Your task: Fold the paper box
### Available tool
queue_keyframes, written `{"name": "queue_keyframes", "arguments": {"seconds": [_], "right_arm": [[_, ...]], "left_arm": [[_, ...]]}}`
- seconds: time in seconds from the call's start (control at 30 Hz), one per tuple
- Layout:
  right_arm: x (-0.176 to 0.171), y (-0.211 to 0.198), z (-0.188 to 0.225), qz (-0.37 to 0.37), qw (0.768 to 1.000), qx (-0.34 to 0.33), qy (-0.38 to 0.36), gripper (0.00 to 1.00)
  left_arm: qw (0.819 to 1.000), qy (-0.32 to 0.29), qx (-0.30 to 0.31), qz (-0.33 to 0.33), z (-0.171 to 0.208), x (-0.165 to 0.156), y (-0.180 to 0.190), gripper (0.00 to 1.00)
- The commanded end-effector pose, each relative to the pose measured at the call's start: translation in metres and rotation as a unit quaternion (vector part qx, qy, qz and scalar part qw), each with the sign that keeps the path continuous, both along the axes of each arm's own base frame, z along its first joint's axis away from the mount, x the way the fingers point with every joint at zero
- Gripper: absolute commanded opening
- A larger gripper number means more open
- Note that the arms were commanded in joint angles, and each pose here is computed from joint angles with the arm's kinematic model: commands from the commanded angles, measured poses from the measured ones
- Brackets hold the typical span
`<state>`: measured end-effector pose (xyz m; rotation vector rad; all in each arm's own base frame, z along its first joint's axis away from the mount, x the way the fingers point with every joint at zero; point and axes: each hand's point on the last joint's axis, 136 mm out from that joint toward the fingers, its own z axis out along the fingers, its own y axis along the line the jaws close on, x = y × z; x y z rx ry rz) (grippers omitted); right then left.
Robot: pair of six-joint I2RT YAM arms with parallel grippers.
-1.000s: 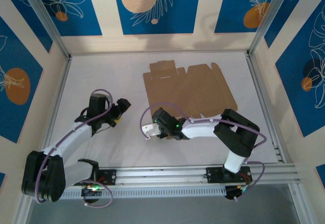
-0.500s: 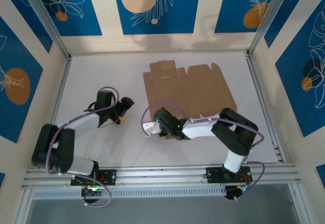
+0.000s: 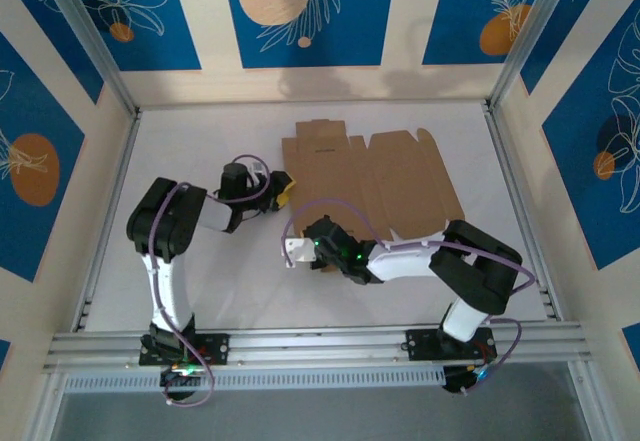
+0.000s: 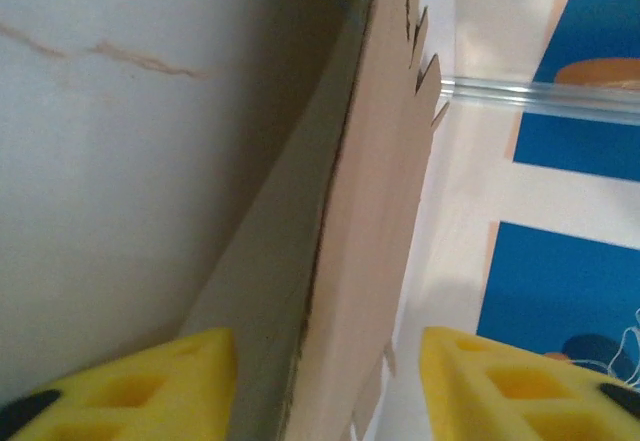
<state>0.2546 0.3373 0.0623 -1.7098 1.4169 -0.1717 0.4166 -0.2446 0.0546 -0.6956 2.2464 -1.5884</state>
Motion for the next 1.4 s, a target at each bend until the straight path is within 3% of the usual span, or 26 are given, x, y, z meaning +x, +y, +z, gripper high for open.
{"name": "queue_keyframes", "arguments": {"seconds": [0.0, 0.27, 0.33, 0.4, 0.47, 0.57, 0.7, 0.77, 0.83, 0.9, 0.97, 1.03, 1.1, 1.17, 1.3, 1.37], "right_arm": [[-0.004, 0.007, 0.019, -0.01, 0.999, 0.044, -0.005, 0.05], [-0.004, 0.008, 0.017, -0.022, 0.998, 0.056, 0.001, 0.06], [-0.003, 0.005, 0.019, -0.029, 0.998, 0.054, 0.003, 0.16], [-0.004, 0.003, 0.023, -0.039, 0.998, 0.051, 0.017, 0.45], [-0.011, 0.002, 0.027, -0.037, 0.997, 0.049, 0.039, 0.58], [-0.039, 0.0, 0.04, -0.021, 0.989, 0.06, 0.135, 0.64], [-0.073, -0.001, 0.108, 0.011, 0.956, 0.155, 0.249, 0.65], [-0.079, -0.008, 0.155, 0.02, 0.929, 0.227, 0.292, 0.64], [-0.061, -0.025, 0.193, -0.024, 0.896, 0.311, 0.315, 0.63], [-0.018, -0.061, 0.213, -0.137, 0.841, 0.401, 0.335, 0.6], [0.028, -0.116, 0.209, -0.29, 0.766, 0.465, 0.337, 0.52], [0.05, -0.158, 0.194, -0.395, 0.713, 0.469, 0.341, 0.43], [0.065, -0.192, 0.175, -0.48, 0.673, 0.446, 0.342, 0.22], [0.078, -0.214, 0.151, -0.543, 0.641, 0.422, 0.34, 0.0], [0.088, -0.227, 0.105, -0.627, 0.593, 0.367, 0.347, 0.0], [0.082, -0.227, 0.07, -0.67, 0.554, 0.319, 0.378, 0.0]], "left_arm": [[0.998, -0.054, -0.015, -0.029, 0.023, 0.001, -0.014, 0.38], [0.997, -0.057, 0.012, -0.042, 0.021, 0.0, -0.014, 0.0], [0.996, -0.062, 0.029, -0.052, 0.027, -0.001, -0.014, 0.0], [0.993, -0.07, 0.065, -0.068, 0.038, -0.002, -0.013, 0.0], [0.986, -0.093, 0.112, -0.082, 0.056, -0.001, -0.009, 0.0], [0.968, -0.119, 0.189, -0.116, 0.083, -0.001, -0.001, 0.0], [0.927, -0.156, 0.297, -0.17, 0.111, -0.002, 0.012, 0.0], [0.906, -0.176, 0.337, -0.187, 0.121, 0.0, 0.019, 0.0], [0.879, -0.189, 0.387, -0.204, 0.127, 0.001, 0.029, 0.0], [0.846, -0.208, 0.436, -0.224, 0.135, 0.001, 0.035, 0.0], [0.808, -0.233, 0.477, -0.255, 0.142, -0.002, 0.034, 0.0], [0.767, -0.25, 0.519, -0.283, 0.143, -0.005, 0.032, 0.0], [0.724, -0.266, 0.558, -0.304, 0.145, -0.005, 0.031, 0.0], [0.699, -0.275, 0.583, -0.31, 0.148, -0.001, 0.032, 0.0], [0.653, -0.303, 0.62, -0.312, 0.154, 0.012, 0.029, 0.0], [0.606, -0.332, 0.648, -0.319, 0.158, 0.018, 0.021, 0.0]]}}
